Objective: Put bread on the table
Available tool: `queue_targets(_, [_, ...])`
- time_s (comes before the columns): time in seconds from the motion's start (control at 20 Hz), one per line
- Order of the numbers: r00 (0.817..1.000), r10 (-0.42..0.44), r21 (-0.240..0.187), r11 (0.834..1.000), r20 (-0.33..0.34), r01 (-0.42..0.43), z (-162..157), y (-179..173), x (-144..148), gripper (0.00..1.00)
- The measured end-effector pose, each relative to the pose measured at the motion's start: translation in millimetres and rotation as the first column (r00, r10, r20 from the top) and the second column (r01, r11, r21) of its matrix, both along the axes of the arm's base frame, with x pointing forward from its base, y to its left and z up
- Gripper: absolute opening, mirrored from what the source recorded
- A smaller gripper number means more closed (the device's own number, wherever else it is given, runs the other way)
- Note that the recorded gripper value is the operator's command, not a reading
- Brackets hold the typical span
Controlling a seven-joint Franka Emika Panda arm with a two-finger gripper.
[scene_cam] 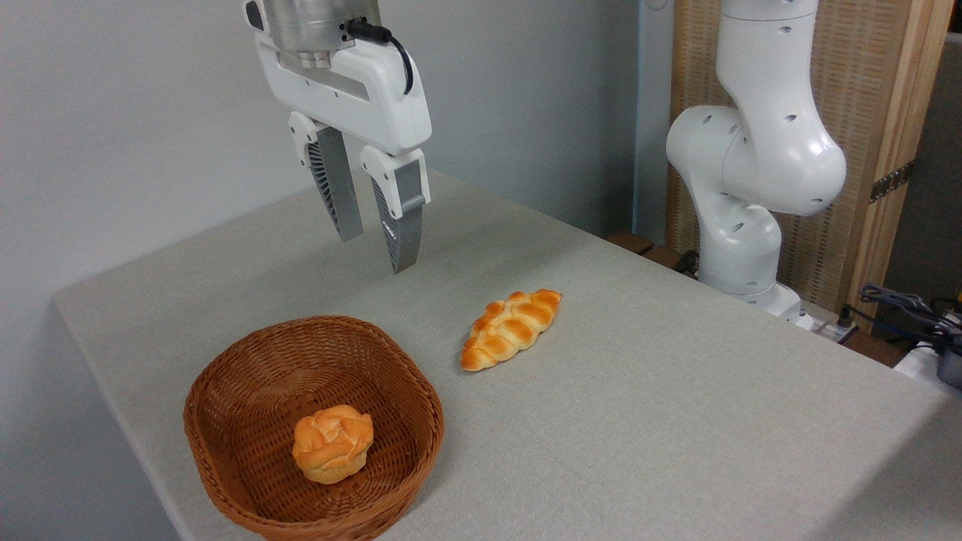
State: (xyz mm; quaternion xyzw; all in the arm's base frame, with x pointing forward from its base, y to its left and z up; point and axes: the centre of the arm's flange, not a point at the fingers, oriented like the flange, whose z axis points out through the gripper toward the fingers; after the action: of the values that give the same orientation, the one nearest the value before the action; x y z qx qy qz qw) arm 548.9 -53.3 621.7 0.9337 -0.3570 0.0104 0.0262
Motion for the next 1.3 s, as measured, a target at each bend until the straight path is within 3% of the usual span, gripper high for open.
queue_targets(1.0, [1.000, 0.003, 0.000, 1.000, 0.000, -0.003, 0.1, 1.9, 0.2, 1.00])
queue_targets(1.3, [0.999, 0.006, -0.003, 1.000, 0.032, -0.006, -0.4, 1.8, 3.3, 1.00])
